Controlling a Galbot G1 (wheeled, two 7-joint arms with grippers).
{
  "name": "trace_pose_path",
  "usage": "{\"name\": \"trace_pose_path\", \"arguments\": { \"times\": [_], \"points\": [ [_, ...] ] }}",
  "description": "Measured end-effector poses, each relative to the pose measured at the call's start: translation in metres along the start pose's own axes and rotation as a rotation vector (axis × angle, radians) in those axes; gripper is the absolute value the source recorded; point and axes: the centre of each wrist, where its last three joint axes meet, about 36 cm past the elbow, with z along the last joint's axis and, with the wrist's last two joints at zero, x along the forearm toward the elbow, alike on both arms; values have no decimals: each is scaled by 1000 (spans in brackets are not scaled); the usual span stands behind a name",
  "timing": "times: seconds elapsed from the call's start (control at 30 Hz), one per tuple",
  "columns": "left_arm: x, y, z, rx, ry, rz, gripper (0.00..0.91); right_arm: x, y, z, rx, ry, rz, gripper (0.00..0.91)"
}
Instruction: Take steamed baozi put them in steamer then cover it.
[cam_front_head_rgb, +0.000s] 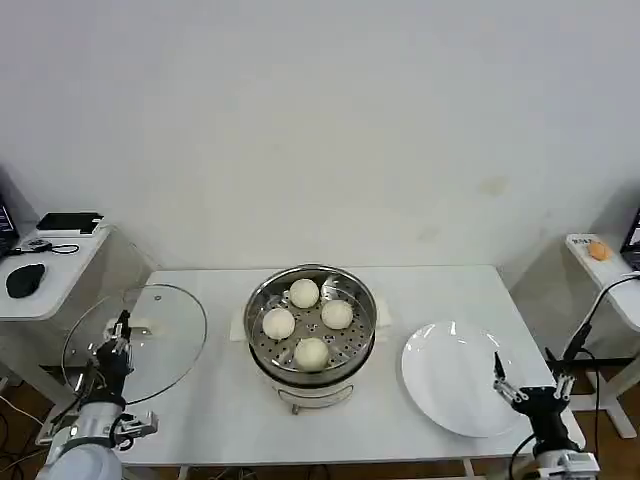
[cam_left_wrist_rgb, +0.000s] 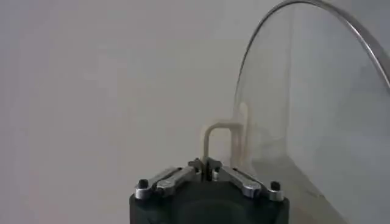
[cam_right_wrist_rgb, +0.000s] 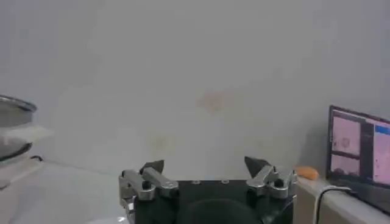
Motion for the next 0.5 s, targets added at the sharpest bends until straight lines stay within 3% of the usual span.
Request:
{"name": "trace_pose_path", "arguments": {
  "times": [0.23,0.5],
  "points": [
    [0,42,-35,12,-35,-26,0,0,9,2,6,4,-21,907],
    [-8,67,-69,36,-45,-15,0,-2,18,6,16,9,-28,907]
  ]
}}
